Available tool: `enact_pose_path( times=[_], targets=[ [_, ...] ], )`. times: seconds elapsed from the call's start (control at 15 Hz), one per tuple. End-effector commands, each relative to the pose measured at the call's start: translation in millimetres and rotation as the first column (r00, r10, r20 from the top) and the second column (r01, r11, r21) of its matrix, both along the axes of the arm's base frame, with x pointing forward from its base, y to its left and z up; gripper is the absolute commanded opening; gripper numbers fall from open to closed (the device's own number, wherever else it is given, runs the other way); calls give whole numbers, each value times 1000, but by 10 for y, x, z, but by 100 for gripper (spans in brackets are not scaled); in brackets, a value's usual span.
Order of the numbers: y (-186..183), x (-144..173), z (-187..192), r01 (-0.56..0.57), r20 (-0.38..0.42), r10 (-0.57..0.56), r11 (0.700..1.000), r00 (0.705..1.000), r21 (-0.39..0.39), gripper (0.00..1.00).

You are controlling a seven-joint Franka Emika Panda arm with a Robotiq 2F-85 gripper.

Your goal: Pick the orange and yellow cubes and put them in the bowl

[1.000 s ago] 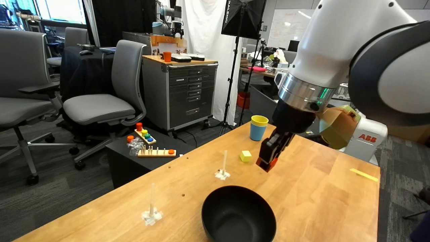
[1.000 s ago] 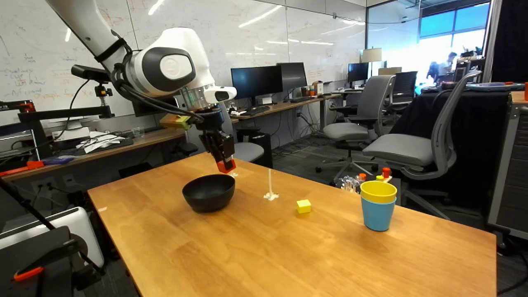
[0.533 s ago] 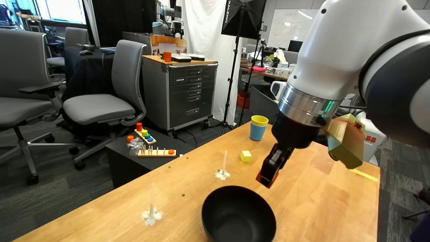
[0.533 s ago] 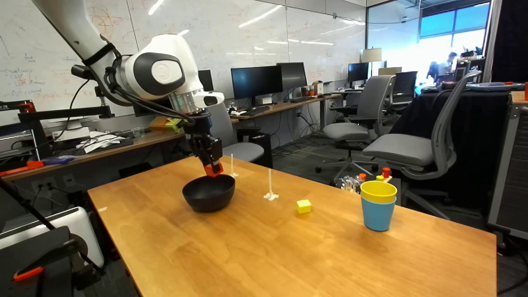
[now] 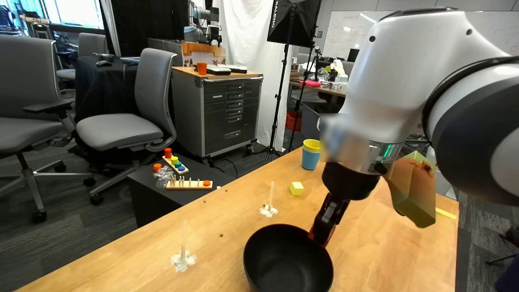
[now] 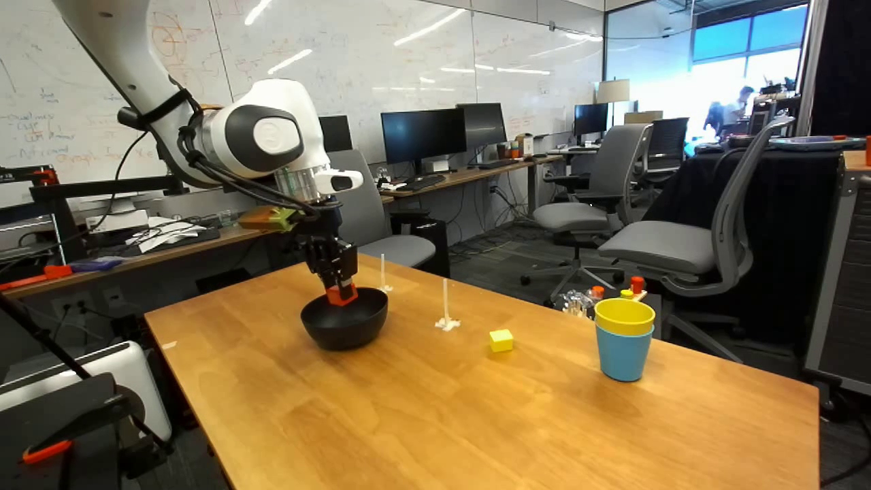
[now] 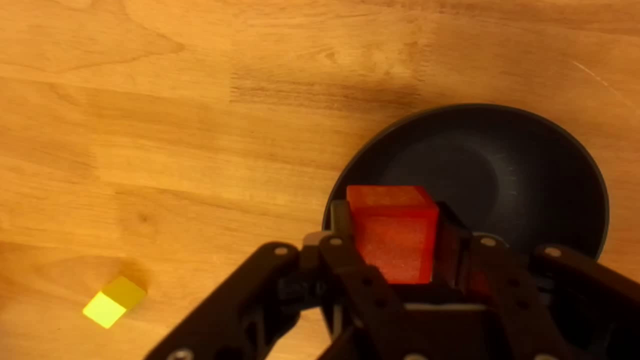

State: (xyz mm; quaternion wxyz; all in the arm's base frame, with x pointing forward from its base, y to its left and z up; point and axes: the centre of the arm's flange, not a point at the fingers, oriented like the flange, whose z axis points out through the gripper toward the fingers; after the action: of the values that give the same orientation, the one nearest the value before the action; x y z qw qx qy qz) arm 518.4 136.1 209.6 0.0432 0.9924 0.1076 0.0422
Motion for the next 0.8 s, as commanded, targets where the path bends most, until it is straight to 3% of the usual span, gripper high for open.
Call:
enact_pose_path(
  times=[0.0, 0.53, 0.73],
  targets=[
    [115, 76, -1, -16, -17, 15, 1000, 1000, -22, 17],
    [124, 59, -8, -15, -99, 8, 997, 995, -69, 17],
    [122, 96, -14, -35, -61, 30, 996, 998, -76, 17]
  ],
)
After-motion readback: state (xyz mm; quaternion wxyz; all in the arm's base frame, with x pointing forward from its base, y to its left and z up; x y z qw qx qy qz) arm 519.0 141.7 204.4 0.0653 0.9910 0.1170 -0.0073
